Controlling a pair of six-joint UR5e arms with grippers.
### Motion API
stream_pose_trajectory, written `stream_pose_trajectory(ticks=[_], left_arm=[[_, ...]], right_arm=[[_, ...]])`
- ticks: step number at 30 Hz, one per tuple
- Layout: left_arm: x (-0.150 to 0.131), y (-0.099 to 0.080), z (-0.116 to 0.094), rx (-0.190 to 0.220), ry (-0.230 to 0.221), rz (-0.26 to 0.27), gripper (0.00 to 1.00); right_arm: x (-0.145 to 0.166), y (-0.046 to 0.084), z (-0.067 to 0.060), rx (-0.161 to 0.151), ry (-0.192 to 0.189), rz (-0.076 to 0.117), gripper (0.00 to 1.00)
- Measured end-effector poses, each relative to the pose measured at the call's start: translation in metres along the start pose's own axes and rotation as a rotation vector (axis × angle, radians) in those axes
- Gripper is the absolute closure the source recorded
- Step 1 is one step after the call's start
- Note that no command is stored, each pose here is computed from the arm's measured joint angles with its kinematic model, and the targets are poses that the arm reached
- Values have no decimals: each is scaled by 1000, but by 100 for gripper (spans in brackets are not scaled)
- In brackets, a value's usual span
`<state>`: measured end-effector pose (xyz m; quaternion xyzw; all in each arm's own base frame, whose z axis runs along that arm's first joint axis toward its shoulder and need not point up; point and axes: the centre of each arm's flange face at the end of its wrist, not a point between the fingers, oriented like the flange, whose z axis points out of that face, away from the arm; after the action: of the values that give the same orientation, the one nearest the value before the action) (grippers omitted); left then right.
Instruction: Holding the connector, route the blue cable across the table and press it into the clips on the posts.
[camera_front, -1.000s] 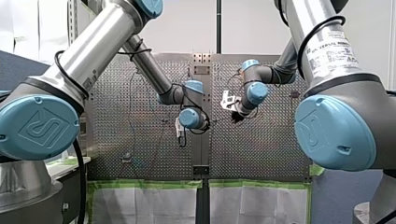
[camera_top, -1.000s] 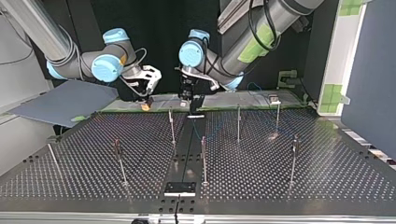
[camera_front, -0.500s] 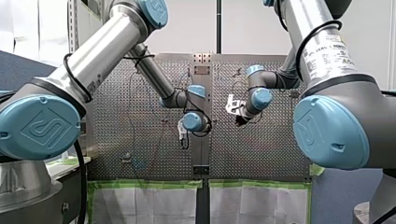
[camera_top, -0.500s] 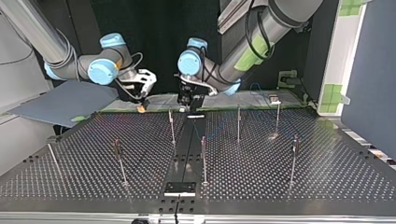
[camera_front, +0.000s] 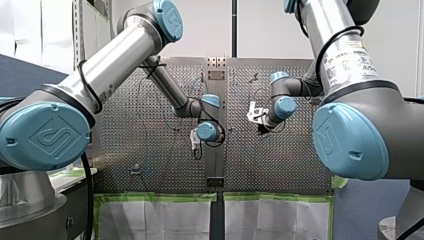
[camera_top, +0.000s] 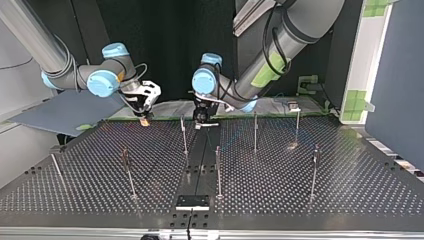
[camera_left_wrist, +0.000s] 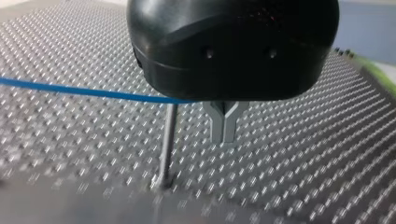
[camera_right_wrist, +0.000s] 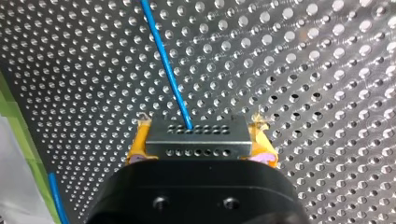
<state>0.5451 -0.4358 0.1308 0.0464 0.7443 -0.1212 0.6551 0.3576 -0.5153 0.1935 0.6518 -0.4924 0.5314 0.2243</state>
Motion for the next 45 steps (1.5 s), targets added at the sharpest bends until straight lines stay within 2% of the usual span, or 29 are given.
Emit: stream_pose_trajectory(ticks=[12, 16, 24, 26, 27, 29, 30, 31, 32, 33, 34, 35, 41, 45], left_arm=[[-38, 19, 32, -42, -38, 0, 100], [-42, 22, 35, -53, -44, 6, 100], [-43, 30, 37, -70, -35, 14, 100], [-42, 29, 36, -70, -28, 16, 84], [-42, 29, 36, -69, -22, 17, 84], [-41, 28, 34, -67, -14, 18, 60], [-40, 27, 34, -66, -8, 19, 60], [-40, 27, 33, -64, -4, 20, 45], [-40, 26, 32, -63, 1, 22, 34], [-39, 25, 30, -61, 9, 25, 34], [-38, 24, 29, -61, 16, 28, 15], [-37, 23, 28, -60, 23, 31, 0], [-35, 18, 20, -58, 70, 65, 0], [-43, 10, 10, -52, 91, 95, 0]], right_arm=[[-1, 22, 37, 10, 19, 8, 100], [8, 31, 49, 17, 42, 10, 100], [26, 40, 58, 38, 75, 12, 100], [28, 41, 58, 44, 78, 12, 100], [29, 42, 59, 47, 79, 12, 100], [30, 42, 59, 54, 80, 11, 100], [31, 43, 59, 56, 80, 11, 100], [31, 43, 59, 59, 80, 10, 100], [31, 43, 59, 61, 79, 9, 100], [31, 43, 59, 63, 79, 9, 100], [31, 43, 59, 65, 79, 8, 100], [31, 42, 59, 66, 78, 7, 100], [31, 40, 59, 76, 76, 3, 100], [31, 40, 59, 78, 75, 3, 100]])
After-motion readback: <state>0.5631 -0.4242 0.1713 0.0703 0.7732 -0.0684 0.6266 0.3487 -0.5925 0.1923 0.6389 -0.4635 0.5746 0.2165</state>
